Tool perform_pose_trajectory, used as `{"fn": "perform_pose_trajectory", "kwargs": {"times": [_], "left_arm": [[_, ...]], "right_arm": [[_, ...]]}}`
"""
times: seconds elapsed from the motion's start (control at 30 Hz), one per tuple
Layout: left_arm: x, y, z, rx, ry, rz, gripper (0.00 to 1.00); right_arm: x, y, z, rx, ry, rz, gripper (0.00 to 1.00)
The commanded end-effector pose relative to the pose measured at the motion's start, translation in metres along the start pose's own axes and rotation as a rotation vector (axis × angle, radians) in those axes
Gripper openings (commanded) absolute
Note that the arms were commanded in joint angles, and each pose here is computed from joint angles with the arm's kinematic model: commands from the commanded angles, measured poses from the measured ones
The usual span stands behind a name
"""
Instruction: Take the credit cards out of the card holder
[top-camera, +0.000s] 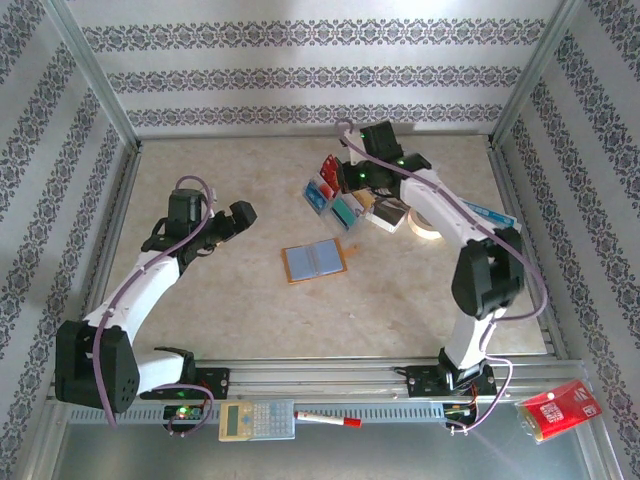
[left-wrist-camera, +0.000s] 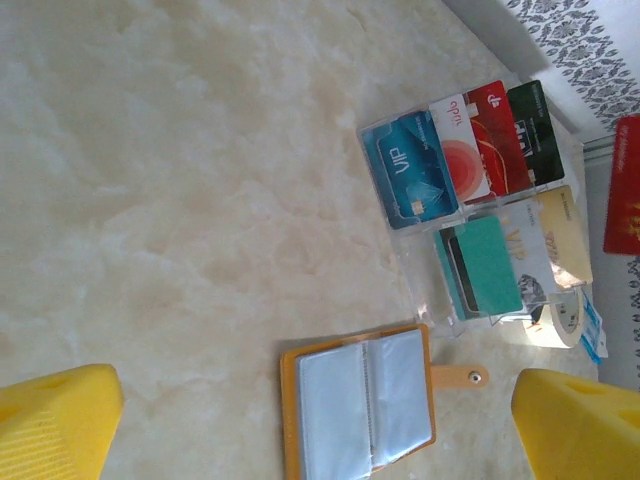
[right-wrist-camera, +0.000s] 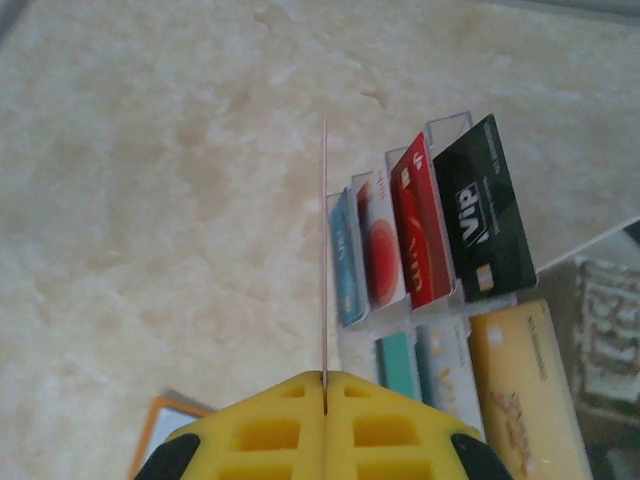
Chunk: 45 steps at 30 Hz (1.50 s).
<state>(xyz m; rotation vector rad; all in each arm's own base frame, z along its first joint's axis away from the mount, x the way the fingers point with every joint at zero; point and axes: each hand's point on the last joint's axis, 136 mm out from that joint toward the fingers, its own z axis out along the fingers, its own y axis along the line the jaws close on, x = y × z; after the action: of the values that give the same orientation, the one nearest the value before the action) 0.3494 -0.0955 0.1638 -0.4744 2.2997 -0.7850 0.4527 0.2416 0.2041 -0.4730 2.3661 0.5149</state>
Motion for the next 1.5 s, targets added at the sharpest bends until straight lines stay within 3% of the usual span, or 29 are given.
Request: {"fn": "perform_pose_trajectory", "kwargs": {"times": [0.0, 0.27, 0.7, 1.47], "left_arm": [[0.011, 0.003, -0.003, 0.011, 0.042, 0.028, 1.0], [0.015, 0.003, 0.0, 0.012, 0.078, 0.015, 1.0], [0.012, -0.001, 0.003, 0.023, 0.089, 0.003, 1.0], [0.014, -0.001, 0.008, 0.027, 0.111, -0.011, 1.0]], "right_arm": [[0.003, -0.01, 0.009, 0.103, 0.088, -0.135, 0.0], [-0.011, -0.028, 0.039, 0.185, 0.123, -0.209, 0.0], [-0.007, -0.038, 0.073, 0.184, 0.151, -0.205, 0.0], [0.001, -0.055, 0.085, 0.209, 0.18, -0.203, 0.0]]}}
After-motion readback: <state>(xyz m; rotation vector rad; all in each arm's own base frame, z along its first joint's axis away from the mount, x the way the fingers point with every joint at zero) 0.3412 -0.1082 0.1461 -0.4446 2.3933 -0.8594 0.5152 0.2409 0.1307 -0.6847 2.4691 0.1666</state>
